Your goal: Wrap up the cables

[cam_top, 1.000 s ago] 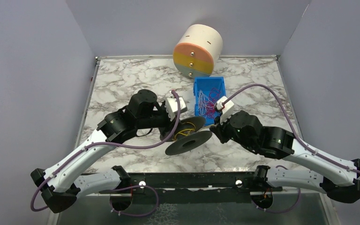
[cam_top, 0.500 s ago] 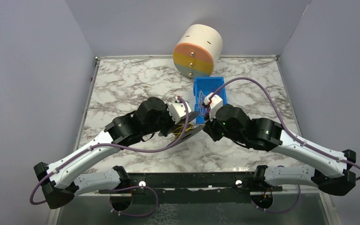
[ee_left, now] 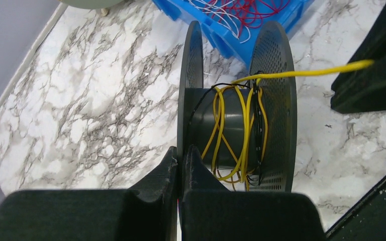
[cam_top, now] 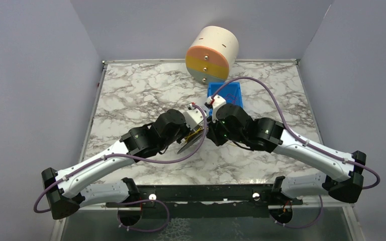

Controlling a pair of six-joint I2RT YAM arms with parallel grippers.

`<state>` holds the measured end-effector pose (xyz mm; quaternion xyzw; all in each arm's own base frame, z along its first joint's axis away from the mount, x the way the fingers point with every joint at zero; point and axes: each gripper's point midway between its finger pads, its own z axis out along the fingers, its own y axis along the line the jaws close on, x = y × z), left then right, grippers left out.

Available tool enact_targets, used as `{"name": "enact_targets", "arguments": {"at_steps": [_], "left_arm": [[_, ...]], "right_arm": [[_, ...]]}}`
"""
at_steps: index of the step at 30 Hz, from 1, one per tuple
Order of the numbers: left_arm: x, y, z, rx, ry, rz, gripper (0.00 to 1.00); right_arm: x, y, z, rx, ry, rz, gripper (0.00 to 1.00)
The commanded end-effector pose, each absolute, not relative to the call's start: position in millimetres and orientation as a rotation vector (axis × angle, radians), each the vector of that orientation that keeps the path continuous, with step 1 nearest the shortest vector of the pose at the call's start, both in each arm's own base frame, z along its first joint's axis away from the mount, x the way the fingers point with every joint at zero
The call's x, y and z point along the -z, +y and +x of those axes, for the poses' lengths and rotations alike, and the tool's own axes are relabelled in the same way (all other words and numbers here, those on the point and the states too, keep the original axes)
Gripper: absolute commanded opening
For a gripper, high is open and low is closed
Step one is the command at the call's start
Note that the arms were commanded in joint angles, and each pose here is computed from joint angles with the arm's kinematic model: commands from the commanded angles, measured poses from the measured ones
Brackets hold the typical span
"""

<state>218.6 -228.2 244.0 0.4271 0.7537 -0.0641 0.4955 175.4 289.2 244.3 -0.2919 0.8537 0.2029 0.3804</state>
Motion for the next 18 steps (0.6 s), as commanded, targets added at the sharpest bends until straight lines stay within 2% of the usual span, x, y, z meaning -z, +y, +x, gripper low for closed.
{"name": "enact_targets", "arguments": {"at_steps": [1, 18], "left_arm": [[-251.8, -212.3, 241.8, 0.019, 1.85, 0.821, 0.0], [-259.3, -201.2, 263.2, -0.004, 1.917, 0.339, 0.0]], "right_arm": [[-278.4, 326.2, 171.7, -0.772, 2.131, -0.662, 0.03], [-291.1, 398.3, 162.9, -1.226, 2.181, -0.423, 0.02]]}}
